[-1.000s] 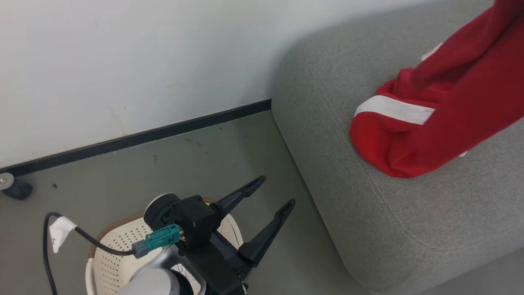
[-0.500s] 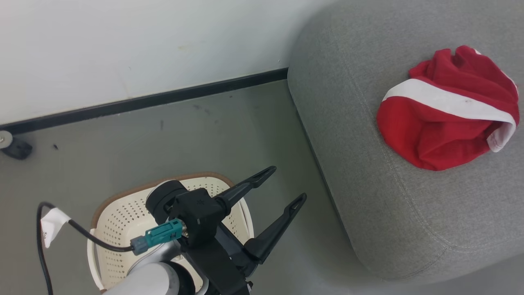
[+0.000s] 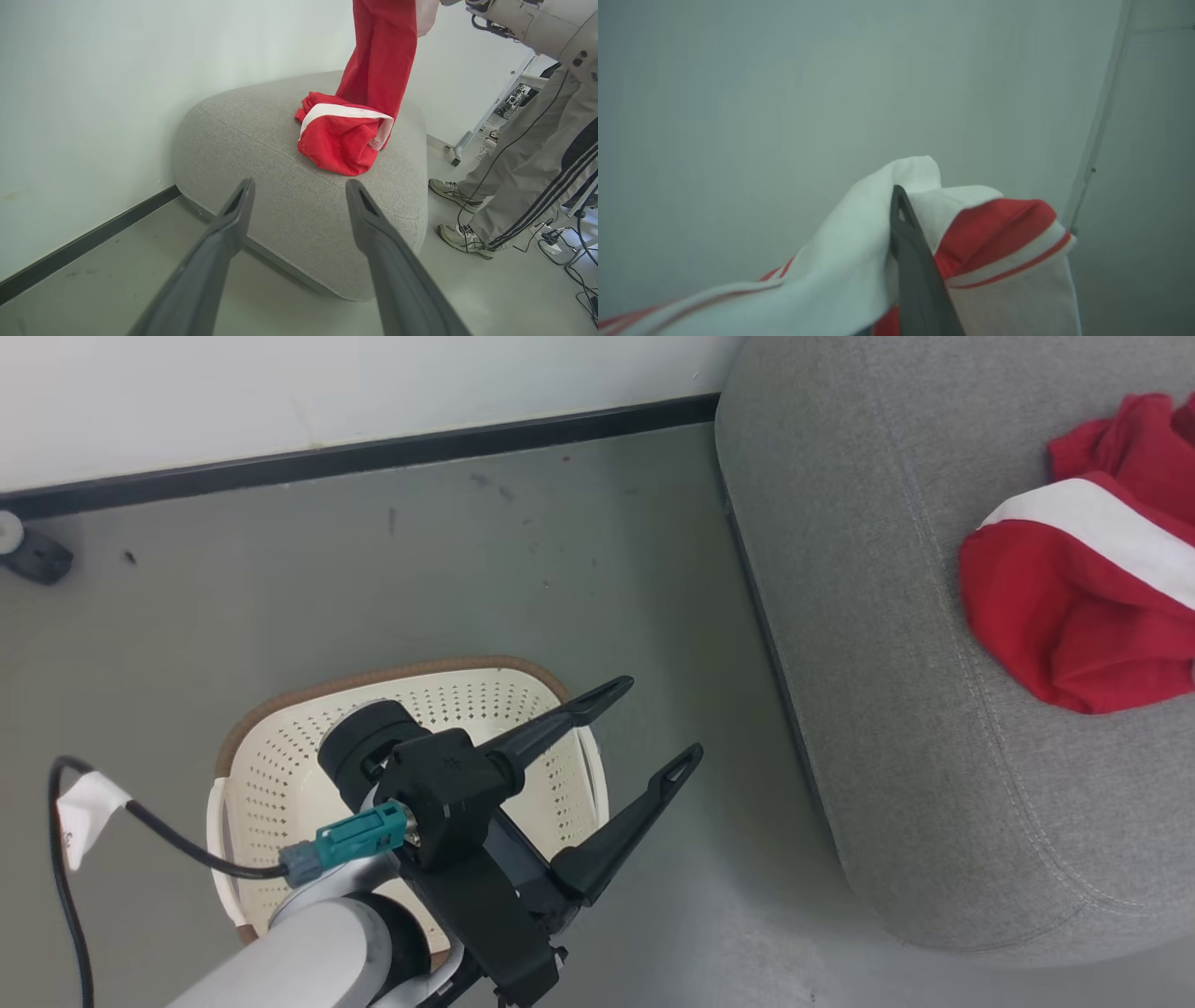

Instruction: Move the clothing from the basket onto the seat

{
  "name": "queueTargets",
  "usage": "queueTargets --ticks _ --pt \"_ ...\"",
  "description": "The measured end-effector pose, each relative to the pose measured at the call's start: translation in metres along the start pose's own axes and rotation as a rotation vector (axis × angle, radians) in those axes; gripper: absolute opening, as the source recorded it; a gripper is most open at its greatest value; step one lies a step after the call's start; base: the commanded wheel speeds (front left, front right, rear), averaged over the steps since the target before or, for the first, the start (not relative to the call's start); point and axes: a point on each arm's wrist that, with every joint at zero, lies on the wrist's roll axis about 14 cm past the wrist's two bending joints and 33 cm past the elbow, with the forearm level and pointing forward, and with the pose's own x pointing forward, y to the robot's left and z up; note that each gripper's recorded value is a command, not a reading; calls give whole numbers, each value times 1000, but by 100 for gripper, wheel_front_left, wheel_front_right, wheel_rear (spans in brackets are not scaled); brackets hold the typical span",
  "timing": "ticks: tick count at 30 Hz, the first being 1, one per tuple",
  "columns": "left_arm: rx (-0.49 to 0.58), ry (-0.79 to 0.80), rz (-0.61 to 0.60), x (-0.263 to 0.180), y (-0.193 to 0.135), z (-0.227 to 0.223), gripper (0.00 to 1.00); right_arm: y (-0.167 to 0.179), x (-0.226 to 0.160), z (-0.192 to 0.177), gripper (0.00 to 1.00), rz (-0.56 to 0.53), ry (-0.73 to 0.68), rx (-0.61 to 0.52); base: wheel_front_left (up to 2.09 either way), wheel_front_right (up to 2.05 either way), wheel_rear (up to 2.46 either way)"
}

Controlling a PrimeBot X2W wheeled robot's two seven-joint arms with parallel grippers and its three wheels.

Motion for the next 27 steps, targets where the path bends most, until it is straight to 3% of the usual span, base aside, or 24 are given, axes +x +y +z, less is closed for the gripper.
queueTargets --ticks 3,5,10,18,24,27 --pt "-1 2 22 -3 9 -1 100 41 -14 -60 0 102 160 -60 0 0 0" --pt "-3 6 30 -4 11 -3 100 50 -22 -81 0 126 225 -77 0 0 0" --pt "4 9 30 -4 11 -2 100 42 -44 -118 0 160 376 -223 0 0 0" --pt "16 -2 23 -3 6 3 100 21 -86 -173 0 165 643 -359 0 0 0" --pt "18 -1 24 -3 6 4 100 9 -131 -218 0 142 865 -374 0 0 0" --pt "21 -4 28 -4 6 4 100 8 -142 -226 0 140 911 -377 0 0 0"
